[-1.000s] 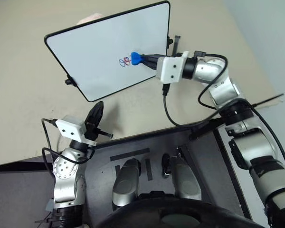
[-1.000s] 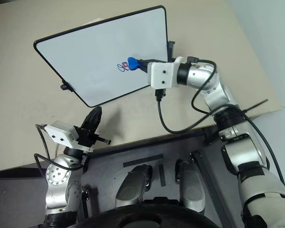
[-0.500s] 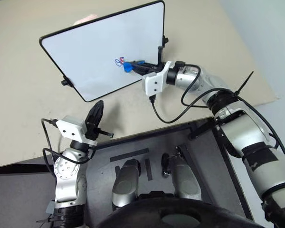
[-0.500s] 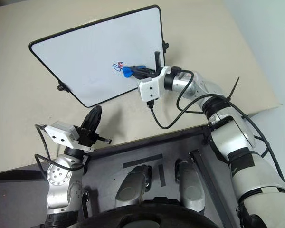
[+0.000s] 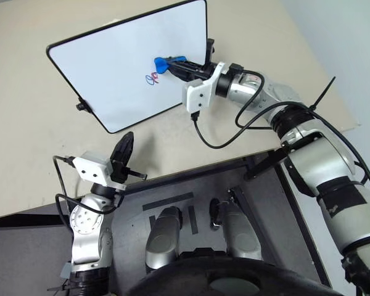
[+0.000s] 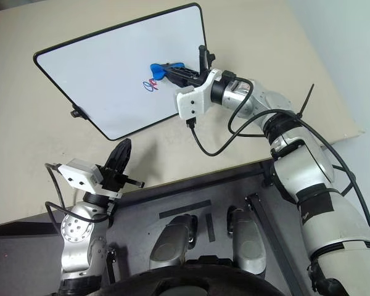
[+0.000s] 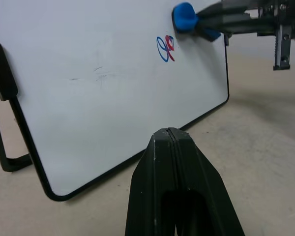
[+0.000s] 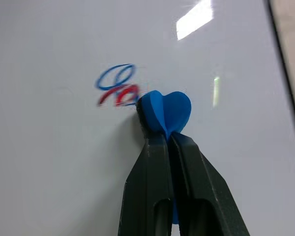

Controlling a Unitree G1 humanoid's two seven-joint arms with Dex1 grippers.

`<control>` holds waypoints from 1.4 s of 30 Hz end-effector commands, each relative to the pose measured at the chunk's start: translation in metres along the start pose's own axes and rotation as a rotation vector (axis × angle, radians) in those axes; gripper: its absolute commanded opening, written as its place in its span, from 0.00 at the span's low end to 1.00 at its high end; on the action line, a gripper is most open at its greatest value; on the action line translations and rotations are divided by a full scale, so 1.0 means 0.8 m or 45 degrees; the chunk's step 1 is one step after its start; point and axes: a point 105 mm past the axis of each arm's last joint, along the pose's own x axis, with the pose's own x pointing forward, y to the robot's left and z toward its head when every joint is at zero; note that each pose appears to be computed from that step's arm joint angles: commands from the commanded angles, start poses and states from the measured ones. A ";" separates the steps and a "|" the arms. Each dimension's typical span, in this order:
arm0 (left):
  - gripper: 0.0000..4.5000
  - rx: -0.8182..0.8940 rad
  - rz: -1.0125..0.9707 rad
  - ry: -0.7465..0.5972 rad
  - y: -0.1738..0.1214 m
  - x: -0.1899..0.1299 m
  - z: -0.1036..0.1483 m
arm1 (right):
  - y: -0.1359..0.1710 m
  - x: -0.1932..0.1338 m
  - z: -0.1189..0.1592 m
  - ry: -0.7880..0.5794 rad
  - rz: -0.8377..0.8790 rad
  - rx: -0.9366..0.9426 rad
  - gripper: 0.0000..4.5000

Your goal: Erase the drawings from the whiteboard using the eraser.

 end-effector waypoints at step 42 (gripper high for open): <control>0.00 0.009 -0.024 -0.061 -0.006 0.011 0.013 | 0.056 0.036 0.042 -0.083 0.081 0.099 0.00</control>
